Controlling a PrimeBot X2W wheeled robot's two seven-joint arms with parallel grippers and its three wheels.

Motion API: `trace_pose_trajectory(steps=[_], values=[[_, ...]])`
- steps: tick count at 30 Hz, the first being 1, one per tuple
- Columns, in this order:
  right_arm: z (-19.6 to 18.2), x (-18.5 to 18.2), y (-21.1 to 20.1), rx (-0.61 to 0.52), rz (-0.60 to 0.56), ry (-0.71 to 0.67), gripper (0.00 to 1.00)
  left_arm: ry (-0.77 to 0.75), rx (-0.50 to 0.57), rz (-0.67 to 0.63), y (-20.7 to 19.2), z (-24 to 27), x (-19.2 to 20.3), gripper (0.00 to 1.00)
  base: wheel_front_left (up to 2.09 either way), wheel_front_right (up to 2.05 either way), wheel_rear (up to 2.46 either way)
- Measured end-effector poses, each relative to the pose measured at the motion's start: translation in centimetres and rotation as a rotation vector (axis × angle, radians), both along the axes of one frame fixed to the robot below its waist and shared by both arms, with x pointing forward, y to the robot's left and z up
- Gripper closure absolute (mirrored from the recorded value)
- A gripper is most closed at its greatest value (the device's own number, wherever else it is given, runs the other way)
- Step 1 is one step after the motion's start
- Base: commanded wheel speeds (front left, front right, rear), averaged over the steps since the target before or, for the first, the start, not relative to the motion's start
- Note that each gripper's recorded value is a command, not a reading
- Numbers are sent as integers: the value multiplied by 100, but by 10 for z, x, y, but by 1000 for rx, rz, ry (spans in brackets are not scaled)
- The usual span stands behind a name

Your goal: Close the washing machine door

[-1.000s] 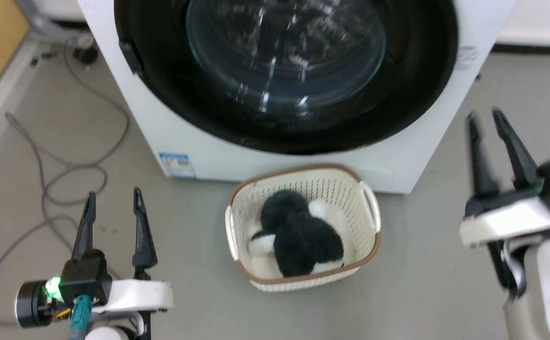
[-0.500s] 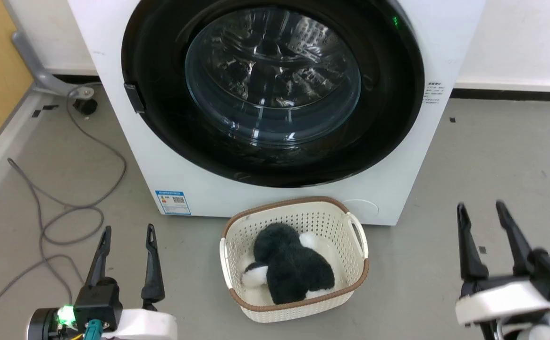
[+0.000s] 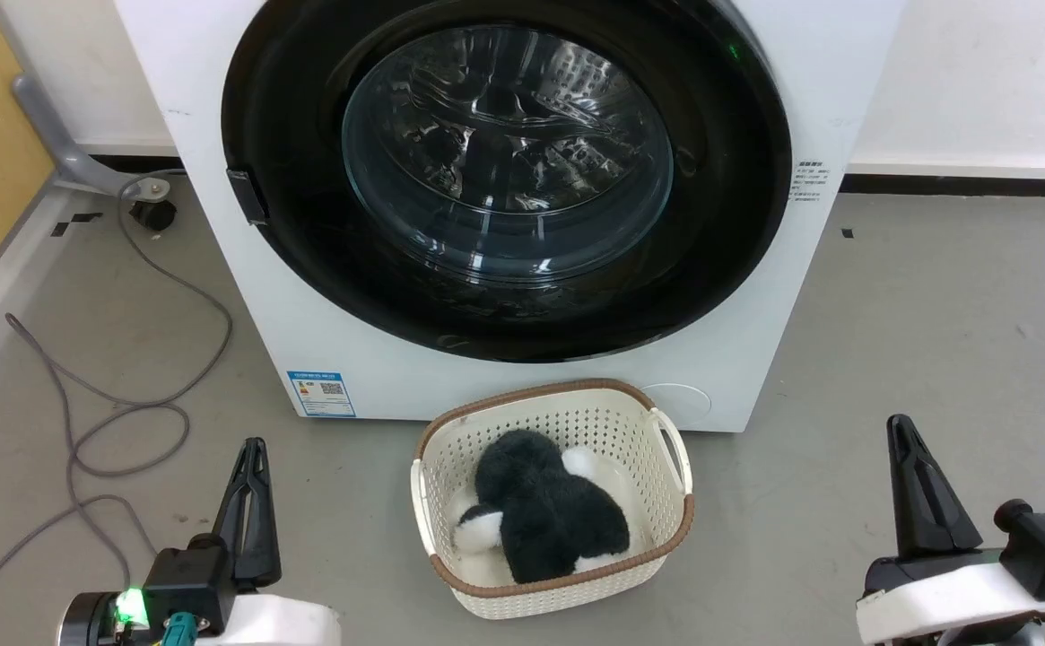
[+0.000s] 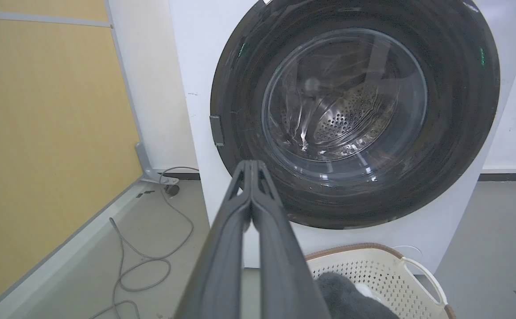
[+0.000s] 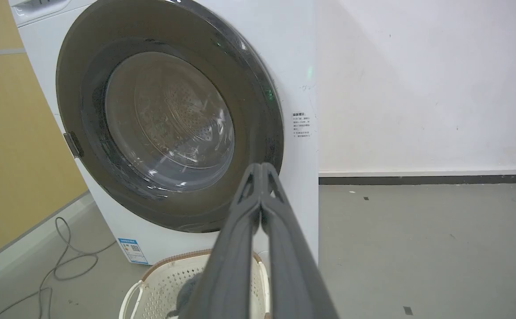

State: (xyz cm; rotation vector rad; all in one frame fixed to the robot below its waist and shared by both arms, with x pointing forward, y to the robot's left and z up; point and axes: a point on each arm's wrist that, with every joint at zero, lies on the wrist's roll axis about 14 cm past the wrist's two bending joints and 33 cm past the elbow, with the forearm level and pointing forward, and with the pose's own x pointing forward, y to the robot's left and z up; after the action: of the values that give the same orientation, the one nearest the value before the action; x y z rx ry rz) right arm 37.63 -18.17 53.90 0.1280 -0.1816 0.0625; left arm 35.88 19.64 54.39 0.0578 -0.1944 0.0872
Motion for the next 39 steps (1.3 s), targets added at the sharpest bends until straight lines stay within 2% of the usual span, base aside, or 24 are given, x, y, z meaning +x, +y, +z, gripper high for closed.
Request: trace_pose_trajectory(steps=[39], values=[[-3,1,7,-53,25,55,100,76,-10,-23,-5,-10,3,100,0,0,0]])
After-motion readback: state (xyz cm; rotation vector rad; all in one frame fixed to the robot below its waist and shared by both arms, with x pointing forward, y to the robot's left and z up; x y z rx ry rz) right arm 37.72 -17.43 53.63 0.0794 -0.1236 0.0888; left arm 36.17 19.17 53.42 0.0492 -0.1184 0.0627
